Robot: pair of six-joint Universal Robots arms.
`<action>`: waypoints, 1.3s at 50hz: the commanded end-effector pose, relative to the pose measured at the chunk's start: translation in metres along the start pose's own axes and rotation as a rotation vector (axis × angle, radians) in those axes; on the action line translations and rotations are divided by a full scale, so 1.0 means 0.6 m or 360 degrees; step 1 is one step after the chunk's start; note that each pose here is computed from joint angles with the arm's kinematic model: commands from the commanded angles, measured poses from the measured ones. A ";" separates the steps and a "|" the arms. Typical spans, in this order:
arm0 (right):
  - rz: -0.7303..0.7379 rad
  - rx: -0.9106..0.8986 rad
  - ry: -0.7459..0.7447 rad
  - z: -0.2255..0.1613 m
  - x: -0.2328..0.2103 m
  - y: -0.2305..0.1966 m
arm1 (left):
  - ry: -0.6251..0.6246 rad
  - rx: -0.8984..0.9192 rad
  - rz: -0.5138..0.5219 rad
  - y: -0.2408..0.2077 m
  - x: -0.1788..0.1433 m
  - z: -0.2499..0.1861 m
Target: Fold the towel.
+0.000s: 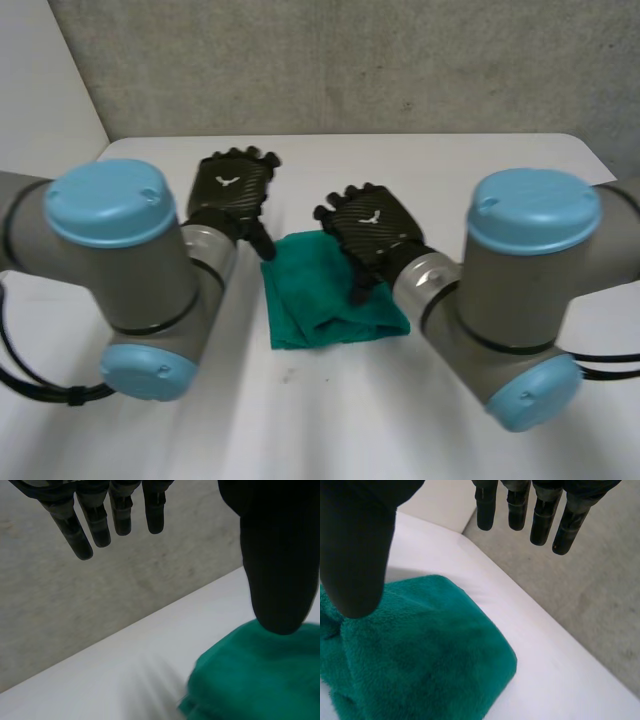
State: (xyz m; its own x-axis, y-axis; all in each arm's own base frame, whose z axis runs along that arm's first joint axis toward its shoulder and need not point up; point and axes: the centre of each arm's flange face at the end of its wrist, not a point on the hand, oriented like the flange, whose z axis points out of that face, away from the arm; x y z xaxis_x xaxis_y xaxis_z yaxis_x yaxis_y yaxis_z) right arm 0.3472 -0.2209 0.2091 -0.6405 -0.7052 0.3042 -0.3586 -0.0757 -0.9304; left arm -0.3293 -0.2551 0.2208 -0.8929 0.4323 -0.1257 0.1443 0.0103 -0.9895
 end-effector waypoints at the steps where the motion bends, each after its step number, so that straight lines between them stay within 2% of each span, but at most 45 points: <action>1: 0.0195 -0.0201 0.0129 -0.008 0.067 0.040 | 0.0213 -0.0020 -0.0100 0.031 0.096 0.003; 10: 0.0239 -0.0230 0.0211 0.000 0.100 0.048 | 0.0222 -0.0260 -0.0054 0.114 0.108 0.013; 14: 0.0258 -0.0240 0.0181 0.017 0.093 0.057 | 0.0167 -0.0364 -0.0028 0.138 0.087 0.017; 15: 0.0271 -0.0258 0.0161 0.036 0.091 0.067 | 0.0149 -0.0385 -0.0027 0.141 0.079 0.019; 20: 0.0270 -0.0322 0.0118 0.054 0.081 0.083 | 0.0033 -0.0551 0.0015 0.170 0.028 0.017; 26: 0.0273 -0.0368 -0.0039 0.074 0.038 0.085 | 0.0010 -0.0633 0.0098 0.182 0.009 0.007; 33: 0.0281 -0.0397 -0.0089 0.093 0.020 0.104 | 0.0011 -0.0661 0.0127 0.183 0.003 -0.005; 43: 0.0256 -0.0462 -0.0021 0.099 0.029 0.117 | 0.0001 -0.0518 0.0105 0.123 -0.003 -0.005; 50: 0.0231 -0.0240 0.0086 0.072 0.066 0.019 | -0.0030 -0.0312 0.0063 0.040 -0.021 -0.003; 52: 0.0226 -0.0078 0.0218 0.045 0.097 -0.046 | -0.0070 -0.0227 0.0059 0.001 -0.039 -0.004; 53: 0.0226 -0.0078 0.0219 0.045 0.097 -0.046 | -0.0090 -0.0205 0.0056 -0.012 -0.047 -0.005; 54: 0.0251 -0.0017 0.0457 0.023 0.145 -0.071 | -0.0133 -0.0171 0.0047 -0.036 -0.066 -0.006; 56: 0.0256 0.0002 0.0634 0.006 0.181 -0.081 | -0.0181 -0.0148 0.0033 -0.056 -0.086 -0.010; 57: 0.0256 0.0002 0.0635 0.006 0.181 -0.081 | -0.0199 -0.0138 0.0027 -0.066 -0.095 -0.012; 58: 0.0269 0.0041 0.0816 -0.024 0.217 -0.100 | -0.0230 -0.0125 0.0019 -0.082 -0.108 -0.017; 61: 0.0270 0.0056 0.0855 -0.035 0.225 -0.107 | -0.0253 -0.0081 -0.0006 -0.112 -0.127 -0.028; 62: 0.0271 0.0111 0.0897 -0.075 0.239 -0.129 | -0.0258 -0.0061 -0.0021 -0.125 -0.134 -0.035; 65: 0.0270 0.0151 0.0913 -0.108 0.251 -0.139 | -0.0209 0.0008 -0.0130 -0.169 -0.152 -0.067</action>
